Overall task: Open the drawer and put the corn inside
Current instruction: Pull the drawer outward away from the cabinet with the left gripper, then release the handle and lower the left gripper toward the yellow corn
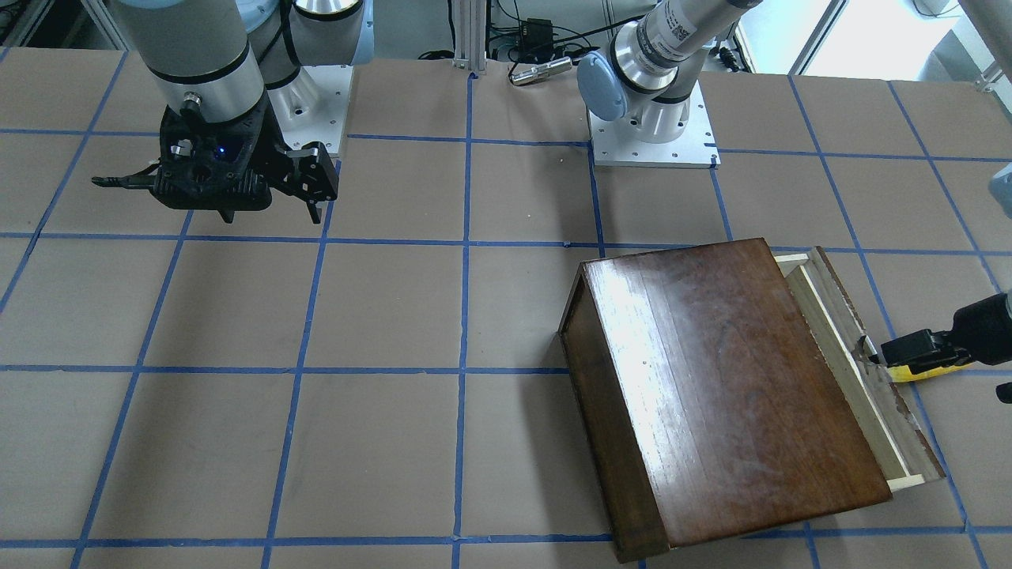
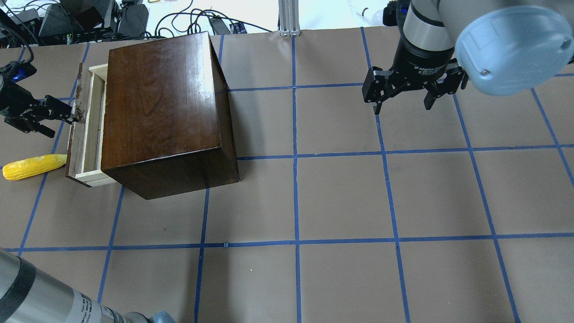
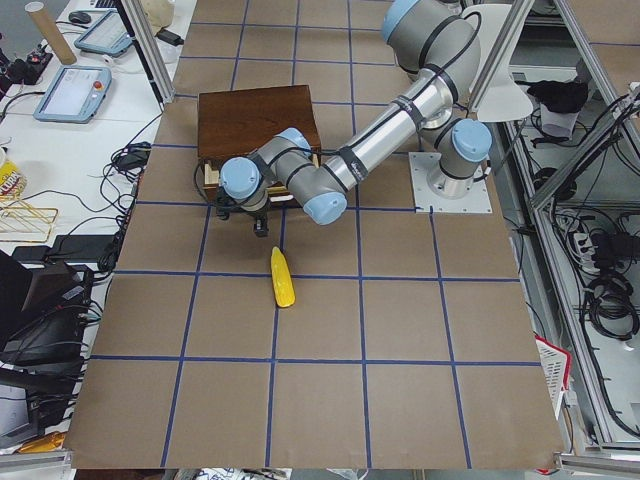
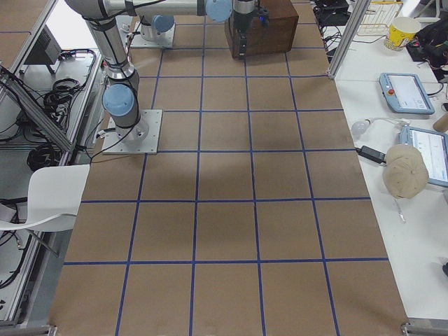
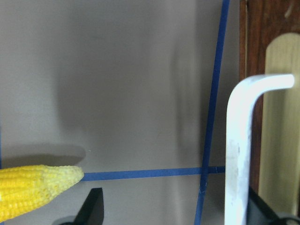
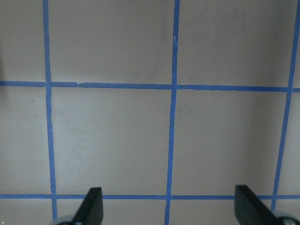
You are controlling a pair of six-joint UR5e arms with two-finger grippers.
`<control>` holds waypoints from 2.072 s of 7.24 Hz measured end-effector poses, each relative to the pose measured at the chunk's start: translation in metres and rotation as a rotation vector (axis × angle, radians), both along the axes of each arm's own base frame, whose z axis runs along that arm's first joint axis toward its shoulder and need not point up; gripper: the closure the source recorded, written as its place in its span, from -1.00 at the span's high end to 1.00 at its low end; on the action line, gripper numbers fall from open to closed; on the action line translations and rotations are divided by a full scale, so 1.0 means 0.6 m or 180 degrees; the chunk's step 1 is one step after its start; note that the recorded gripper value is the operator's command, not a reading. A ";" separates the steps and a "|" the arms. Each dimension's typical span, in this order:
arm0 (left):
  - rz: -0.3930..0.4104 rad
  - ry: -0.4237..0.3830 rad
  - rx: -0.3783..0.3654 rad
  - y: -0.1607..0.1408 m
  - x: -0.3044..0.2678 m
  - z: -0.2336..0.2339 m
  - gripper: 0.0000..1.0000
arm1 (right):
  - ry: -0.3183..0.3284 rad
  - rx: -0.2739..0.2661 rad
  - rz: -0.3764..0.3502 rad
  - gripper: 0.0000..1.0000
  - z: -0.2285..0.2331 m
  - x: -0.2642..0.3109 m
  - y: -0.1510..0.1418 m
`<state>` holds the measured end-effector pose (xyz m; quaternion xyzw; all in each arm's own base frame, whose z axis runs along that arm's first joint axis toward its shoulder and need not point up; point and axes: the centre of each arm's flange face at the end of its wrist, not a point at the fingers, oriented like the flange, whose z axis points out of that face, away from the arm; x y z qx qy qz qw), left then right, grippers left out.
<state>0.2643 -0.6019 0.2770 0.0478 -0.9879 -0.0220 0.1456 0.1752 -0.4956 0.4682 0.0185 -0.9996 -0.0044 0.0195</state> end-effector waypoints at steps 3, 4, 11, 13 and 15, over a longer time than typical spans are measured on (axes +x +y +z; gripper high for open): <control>-0.0014 -0.0064 0.0018 -0.001 0.005 0.004 1.00 | 0.0000 0.0000 0.0000 1.00 0.000 0.000 0.000; -0.0021 -0.0094 0.0020 -0.002 0.007 0.008 1.00 | 0.0000 0.0000 0.0000 1.00 0.000 0.000 0.000; -0.0092 -0.0295 0.0032 -0.002 0.025 0.024 1.00 | 0.0000 0.0000 0.0000 1.00 0.000 0.000 0.000; -0.0097 -0.0348 -0.0004 -0.004 0.028 0.043 1.00 | 0.0000 0.0000 0.0000 1.00 0.000 0.000 0.000; -0.0179 -0.0518 0.0019 -0.002 0.048 0.083 1.00 | 0.0000 0.0000 0.0000 1.00 0.000 0.000 0.000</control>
